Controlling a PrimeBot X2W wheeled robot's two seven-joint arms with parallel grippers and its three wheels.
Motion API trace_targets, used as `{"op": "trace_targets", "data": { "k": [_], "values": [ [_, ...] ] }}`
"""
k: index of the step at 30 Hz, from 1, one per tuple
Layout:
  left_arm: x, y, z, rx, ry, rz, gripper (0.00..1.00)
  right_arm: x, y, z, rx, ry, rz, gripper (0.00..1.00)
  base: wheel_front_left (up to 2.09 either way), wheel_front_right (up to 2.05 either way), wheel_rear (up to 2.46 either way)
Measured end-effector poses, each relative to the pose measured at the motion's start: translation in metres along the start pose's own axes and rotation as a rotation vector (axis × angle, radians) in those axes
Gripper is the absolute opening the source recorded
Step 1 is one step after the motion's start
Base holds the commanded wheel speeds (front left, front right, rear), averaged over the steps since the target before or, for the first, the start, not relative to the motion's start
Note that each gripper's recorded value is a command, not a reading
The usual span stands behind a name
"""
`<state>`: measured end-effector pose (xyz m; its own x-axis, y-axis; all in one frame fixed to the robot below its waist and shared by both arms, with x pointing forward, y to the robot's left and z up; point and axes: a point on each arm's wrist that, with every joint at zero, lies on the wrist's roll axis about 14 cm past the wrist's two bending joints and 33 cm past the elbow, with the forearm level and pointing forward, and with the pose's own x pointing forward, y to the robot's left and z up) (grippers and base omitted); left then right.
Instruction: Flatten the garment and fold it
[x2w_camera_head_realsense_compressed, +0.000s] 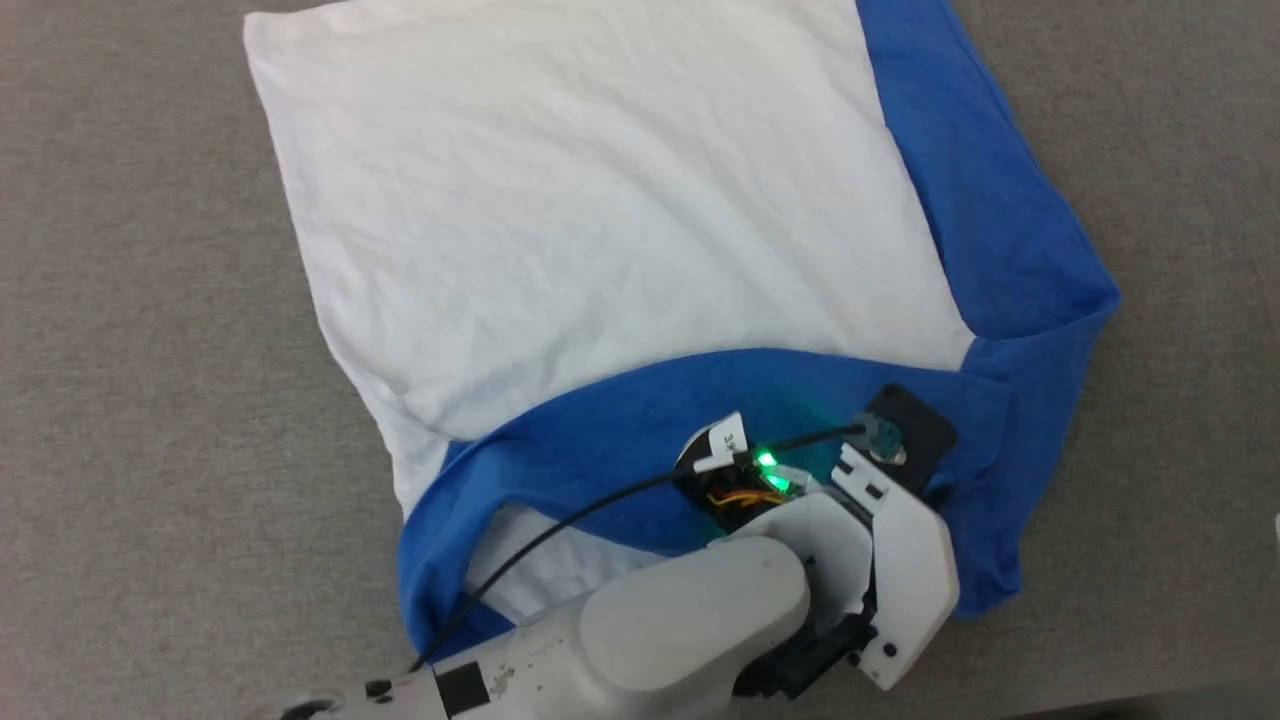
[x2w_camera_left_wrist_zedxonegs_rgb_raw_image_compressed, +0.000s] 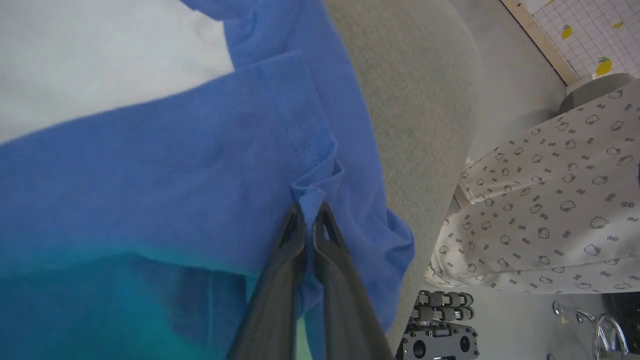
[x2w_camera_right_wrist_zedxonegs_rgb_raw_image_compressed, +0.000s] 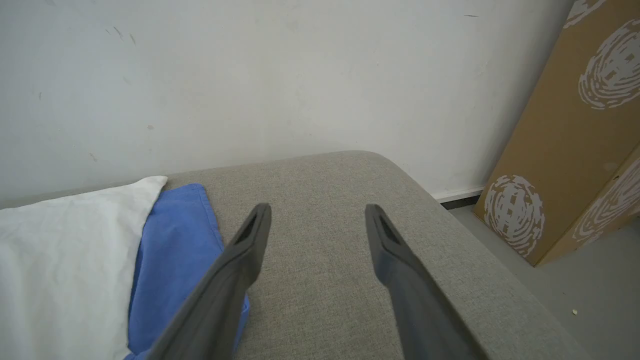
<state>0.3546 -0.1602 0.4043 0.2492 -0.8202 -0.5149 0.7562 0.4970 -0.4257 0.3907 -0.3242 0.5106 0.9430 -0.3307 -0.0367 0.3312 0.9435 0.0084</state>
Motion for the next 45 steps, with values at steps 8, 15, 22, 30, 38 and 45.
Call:
{"op": "trace_targets", "data": {
  "k": [8,15,22,30,38,45],
  "values": [
    [0.005,-0.001,-0.016,0.014,0.044,-0.006,1.00,-0.003,-0.006,-0.007,-0.006,0.022,-0.017,1.00,0.00,0.00,0.00],
    [-0.003,-0.013,-0.004,-0.051,-0.013,-0.030,1.00,-0.001,-0.001,-0.002,0.005,0.009,-0.002,1.00,0.00,0.00,0.00],
    [-0.029,-0.018,0.074,-0.120,-0.264,-0.059,1.00,0.002,0.011,0.010,0.014,-0.017,0.038,1.00,0.00,0.00,0.00],
    [-0.088,0.036,0.168,-0.088,-0.647,0.181,1.00,0.003,0.036,0.018,0.030,-0.028,0.109,1.00,0.00,0.00,0.00],
    [-0.215,0.129,0.178,-0.123,-0.967,0.568,1.00,0.005,0.065,0.021,0.062,-0.034,0.189,1.00,0.00,0.00,0.00],
    [-0.328,0.162,0.133,-0.044,-1.096,0.932,1.00,0.006,0.086,0.016,0.081,-0.020,0.242,1.00,0.00,0.00,0.00]
  ]
}}
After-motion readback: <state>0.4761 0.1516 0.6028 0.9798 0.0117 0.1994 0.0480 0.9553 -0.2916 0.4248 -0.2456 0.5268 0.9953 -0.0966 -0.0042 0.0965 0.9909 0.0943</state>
